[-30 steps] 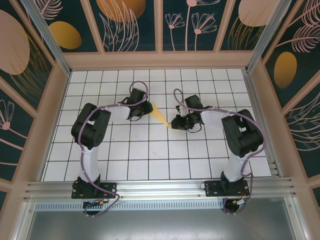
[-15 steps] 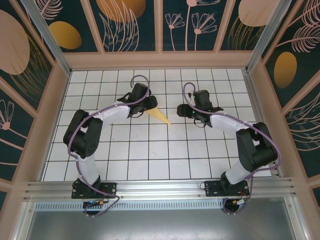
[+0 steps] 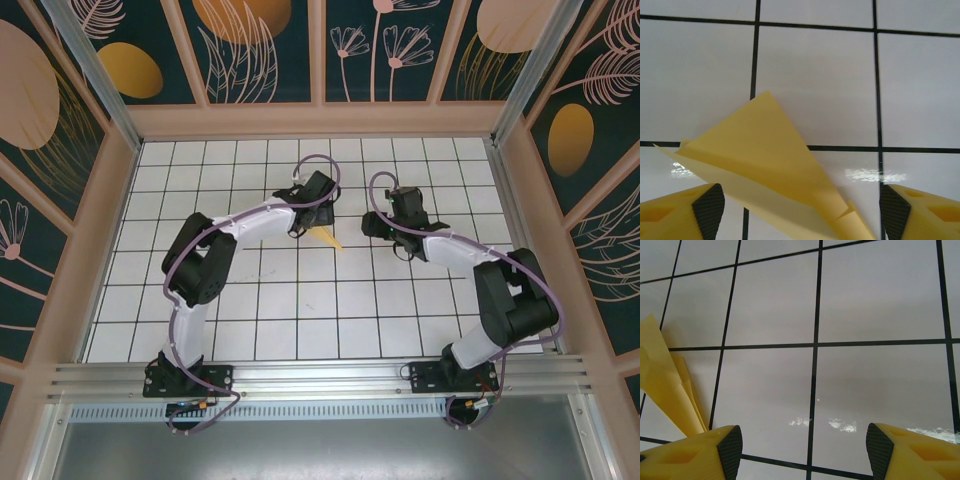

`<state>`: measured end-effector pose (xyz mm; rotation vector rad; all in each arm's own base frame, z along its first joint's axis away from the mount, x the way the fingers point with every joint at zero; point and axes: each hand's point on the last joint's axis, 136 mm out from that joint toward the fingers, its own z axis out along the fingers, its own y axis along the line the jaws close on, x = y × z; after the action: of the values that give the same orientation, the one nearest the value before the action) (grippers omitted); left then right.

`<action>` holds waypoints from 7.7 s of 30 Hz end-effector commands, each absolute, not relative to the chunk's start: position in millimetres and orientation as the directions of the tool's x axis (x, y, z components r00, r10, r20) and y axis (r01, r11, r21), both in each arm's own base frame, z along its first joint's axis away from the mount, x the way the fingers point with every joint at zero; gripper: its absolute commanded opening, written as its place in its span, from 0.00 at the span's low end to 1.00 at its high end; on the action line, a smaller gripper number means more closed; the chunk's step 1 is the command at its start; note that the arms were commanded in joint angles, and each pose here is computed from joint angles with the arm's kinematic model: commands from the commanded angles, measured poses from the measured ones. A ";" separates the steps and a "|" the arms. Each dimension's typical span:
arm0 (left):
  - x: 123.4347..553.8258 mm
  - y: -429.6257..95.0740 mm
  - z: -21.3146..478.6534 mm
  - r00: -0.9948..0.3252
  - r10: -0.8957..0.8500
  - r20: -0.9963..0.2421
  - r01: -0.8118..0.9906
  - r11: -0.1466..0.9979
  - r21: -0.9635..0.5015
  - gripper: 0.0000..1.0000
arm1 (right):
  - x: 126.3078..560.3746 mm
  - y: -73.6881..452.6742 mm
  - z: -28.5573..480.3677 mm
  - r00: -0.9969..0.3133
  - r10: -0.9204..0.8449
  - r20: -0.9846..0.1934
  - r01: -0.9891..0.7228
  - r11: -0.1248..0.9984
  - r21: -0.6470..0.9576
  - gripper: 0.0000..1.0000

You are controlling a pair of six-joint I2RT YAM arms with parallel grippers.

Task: Fold a paper plane with a square sheet of paper (pick it up from the middle)
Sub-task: Fold the wing for the fifth time at the center of the table, then turn over the paper plane at the top-center of the table, then move the paper plane to the top-center of the table.

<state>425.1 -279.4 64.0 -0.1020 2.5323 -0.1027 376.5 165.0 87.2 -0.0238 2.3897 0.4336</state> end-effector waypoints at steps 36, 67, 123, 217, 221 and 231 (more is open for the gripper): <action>406.2 -287.8 94.0 -0.775 -0.283 -0.565 -0.076 0.929 -0.361 0.00 | 377.2 153.7 110.7 -0.695 0.184 -0.695 -0.117 0.925 0.362 0.68; 402.4 -350.5 62.5 -0.903 -0.250 -0.349 0.167 0.544 -0.822 0.00 | 350.6 211.4 109.4 -0.802 0.309 -0.511 -0.095 0.780 0.619 0.59; 395.2 -319.7 6.0 -0.929 -0.277 -0.247 0.006 0.653 -0.757 0.00 | 348.7 264.4 33.2 -0.907 0.114 -0.405 -0.088 0.890 0.447 0.61; 411.9 -121.0 84.9 -0.646 -0.493 -0.583 -0.269 0.862 -0.430 0.99 | 480.5 273.1 56.0 -0.842 -0.039 -0.539 -0.068 0.997 0.034 0.24; 416.8 -118.8 101.5 -0.623 -0.490 -0.610 -0.261 0.865 -0.428 0.99 | 483.8 279.8 120.4 -0.778 0.022 -0.628 -0.066 0.991 0.115 0.38; 424.7 -91.4 151.8 -0.506 -0.449 -0.736 -0.277 0.893 -0.354 0.99 | 474.9 213.4 223.3 -0.571 0.168 -0.804 0.064 0.985 0.160 0.72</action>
<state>419.8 -110.5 124.1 -0.5290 2.2064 -0.3316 473.6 248.7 213.1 0.0659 2.2455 0.2229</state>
